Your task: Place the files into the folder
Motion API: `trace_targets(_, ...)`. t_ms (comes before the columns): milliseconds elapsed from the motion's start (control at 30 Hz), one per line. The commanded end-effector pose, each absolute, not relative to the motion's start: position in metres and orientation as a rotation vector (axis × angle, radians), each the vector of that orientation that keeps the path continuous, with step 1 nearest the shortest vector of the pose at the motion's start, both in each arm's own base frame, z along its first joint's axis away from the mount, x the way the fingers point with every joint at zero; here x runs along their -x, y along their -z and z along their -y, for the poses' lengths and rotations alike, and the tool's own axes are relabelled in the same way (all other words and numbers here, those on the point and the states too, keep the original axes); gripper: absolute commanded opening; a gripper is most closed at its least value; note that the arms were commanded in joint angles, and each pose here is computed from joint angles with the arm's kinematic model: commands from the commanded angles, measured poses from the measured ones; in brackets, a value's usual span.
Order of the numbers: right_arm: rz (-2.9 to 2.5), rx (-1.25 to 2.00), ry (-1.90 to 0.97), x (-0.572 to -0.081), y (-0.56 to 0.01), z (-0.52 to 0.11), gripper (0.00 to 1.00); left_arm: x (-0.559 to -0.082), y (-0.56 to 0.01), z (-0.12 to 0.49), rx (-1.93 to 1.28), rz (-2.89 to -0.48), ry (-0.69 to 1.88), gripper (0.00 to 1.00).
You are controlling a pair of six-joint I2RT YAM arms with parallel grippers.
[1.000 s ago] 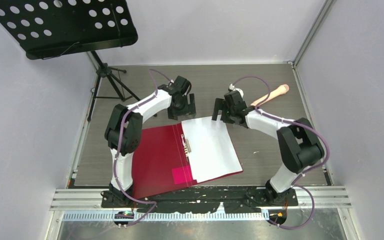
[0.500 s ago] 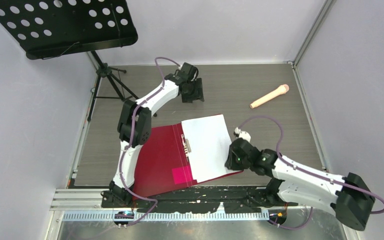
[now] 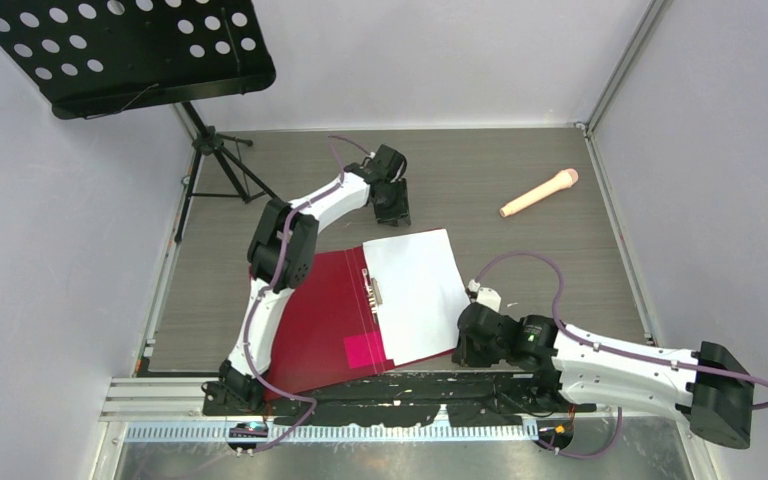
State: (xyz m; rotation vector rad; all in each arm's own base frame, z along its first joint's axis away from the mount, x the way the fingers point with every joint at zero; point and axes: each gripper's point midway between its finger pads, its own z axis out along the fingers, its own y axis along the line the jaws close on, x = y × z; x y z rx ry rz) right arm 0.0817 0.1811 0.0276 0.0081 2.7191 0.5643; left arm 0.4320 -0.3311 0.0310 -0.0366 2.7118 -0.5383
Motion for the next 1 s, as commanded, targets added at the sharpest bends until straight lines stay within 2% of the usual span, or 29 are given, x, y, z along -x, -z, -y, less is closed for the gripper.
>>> trace_targets(0,-2.713,-0.033,-0.583,-0.084,-0.024,-0.19,0.21,-0.423,-0.045,0.336,0.045,-2.689,0.564,0.36)
trace_targets(133,-2.713,-0.019,-0.569,-0.088,-0.02,-0.196,0.2,-0.408,-0.041,0.334,0.049,-2.743,0.538,0.3)
trace_targets(533,-2.712,0.005,-0.561,-0.094,-0.015,-0.208,0.2,-0.368,-0.031,0.326,0.04,-2.819,0.501,0.23)
trace_targets(733,-2.721,0.015,-0.555,-0.094,-0.012,-0.21,0.2,-0.362,-0.037,0.327,0.031,-2.807,0.517,0.23)
trace_targets(833,-2.717,0.024,-0.55,-0.095,-0.014,-0.21,0.2,-0.361,-0.042,0.327,0.032,-2.806,0.52,0.18)
trace_targets(900,-2.708,0.026,-0.547,-0.096,-0.016,-0.21,0.2,-0.361,-0.045,0.324,0.042,-2.809,0.502,0.19)
trace_targets(967,-2.698,0.029,-0.549,-0.097,-0.019,-0.21,0.2,-0.362,-0.049,0.322,0.039,-2.799,0.489,0.27)
